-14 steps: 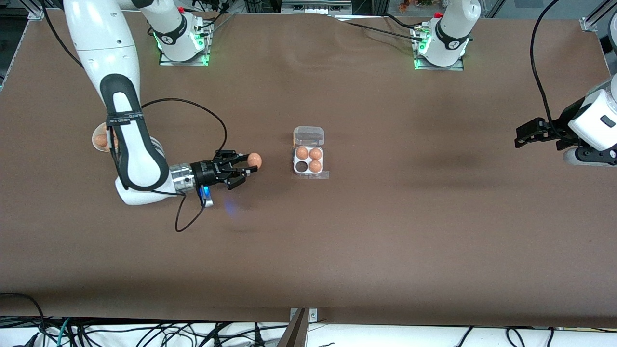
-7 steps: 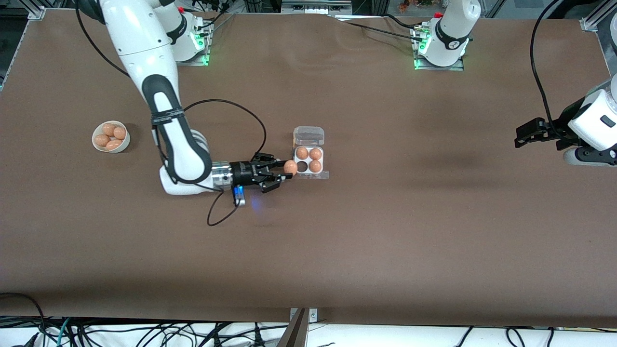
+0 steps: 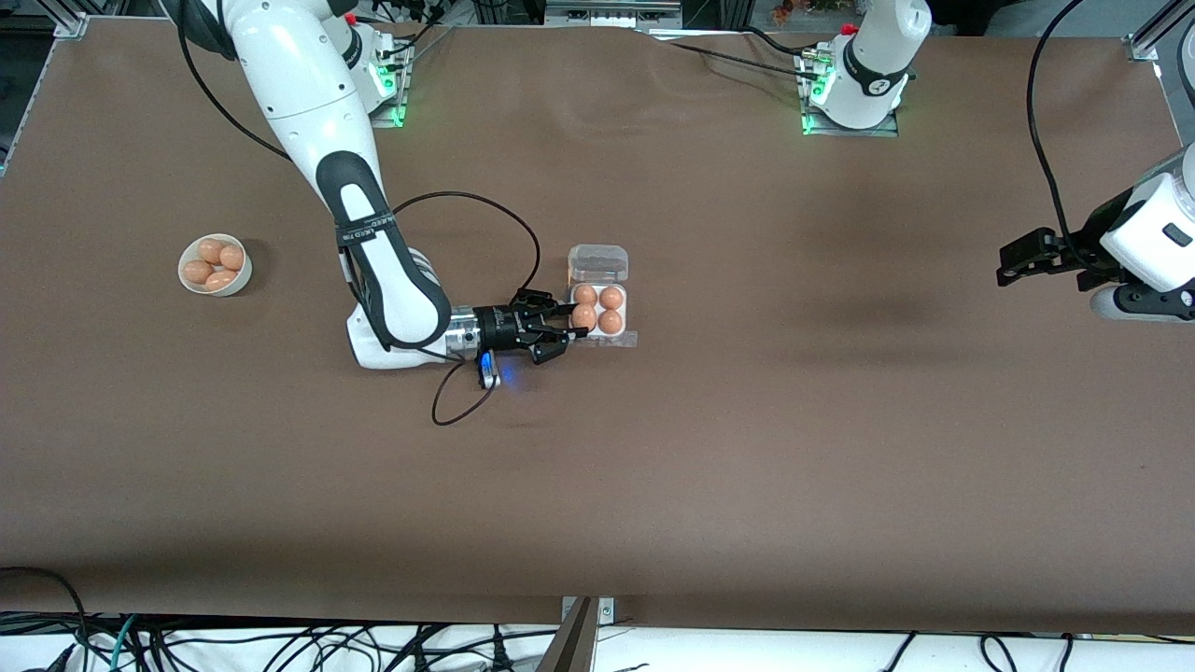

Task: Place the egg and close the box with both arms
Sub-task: 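Carry the egg to the clear carton and lower it into the empty slot, then open the right gripper and withdraw while the left gripper reaches the carton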

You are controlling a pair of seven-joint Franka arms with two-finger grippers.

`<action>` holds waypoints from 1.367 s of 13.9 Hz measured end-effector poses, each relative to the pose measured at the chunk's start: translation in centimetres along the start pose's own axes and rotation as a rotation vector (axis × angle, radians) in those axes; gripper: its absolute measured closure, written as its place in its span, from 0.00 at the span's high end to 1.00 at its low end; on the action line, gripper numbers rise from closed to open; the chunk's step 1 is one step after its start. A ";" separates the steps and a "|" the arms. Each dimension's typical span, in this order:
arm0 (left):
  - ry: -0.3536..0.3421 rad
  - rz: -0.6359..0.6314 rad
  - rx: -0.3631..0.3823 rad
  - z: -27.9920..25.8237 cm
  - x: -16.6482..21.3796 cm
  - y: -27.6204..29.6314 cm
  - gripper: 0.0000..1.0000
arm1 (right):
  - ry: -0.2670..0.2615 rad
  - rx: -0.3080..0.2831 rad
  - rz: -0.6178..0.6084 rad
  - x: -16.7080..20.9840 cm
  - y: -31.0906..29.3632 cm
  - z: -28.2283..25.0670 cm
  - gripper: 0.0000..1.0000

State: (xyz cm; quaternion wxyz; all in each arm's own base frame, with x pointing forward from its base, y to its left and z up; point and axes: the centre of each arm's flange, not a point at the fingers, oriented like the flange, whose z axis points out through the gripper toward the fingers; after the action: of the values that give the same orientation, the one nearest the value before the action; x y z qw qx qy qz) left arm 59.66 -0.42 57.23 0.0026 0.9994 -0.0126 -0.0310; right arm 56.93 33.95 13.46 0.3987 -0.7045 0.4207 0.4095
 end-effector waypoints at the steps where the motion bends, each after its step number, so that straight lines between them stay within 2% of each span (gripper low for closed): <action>1: 0.000 0.000 0.000 0.0 0.0 0.0 1.00 | -0.003 -0.004 0.003 0.1 0.2 0.3 0.47; 12: 0.000 0.000 0.000 0.0 0.0 0.0 1.00 | -0.007 -0.029 0.019 0.3 1.2 2.1 0.47; 13: 0.000 0.000 0.000 0.0 0.0 0.0 1.00 | -0.007 -0.027 0.023 0.3 1.2 2.2 0.53; 18: 0.000 0.000 0.000 0.0 0.0 0.0 1.00 | -0.008 -0.014 0.020 0.2 0.8 1.9 1.00; 19: 0.000 0.000 0.000 0.0 0.0 0.0 1.00 | -0.003 -0.020 0.015 0.2 0.8 1.8 1.00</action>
State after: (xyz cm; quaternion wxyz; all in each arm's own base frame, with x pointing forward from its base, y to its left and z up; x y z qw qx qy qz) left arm 59.67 -0.44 57.22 0.0026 0.9994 -0.0127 -0.0311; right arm 55.89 35.23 12.45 0.3893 -0.7047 0.4211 0.4177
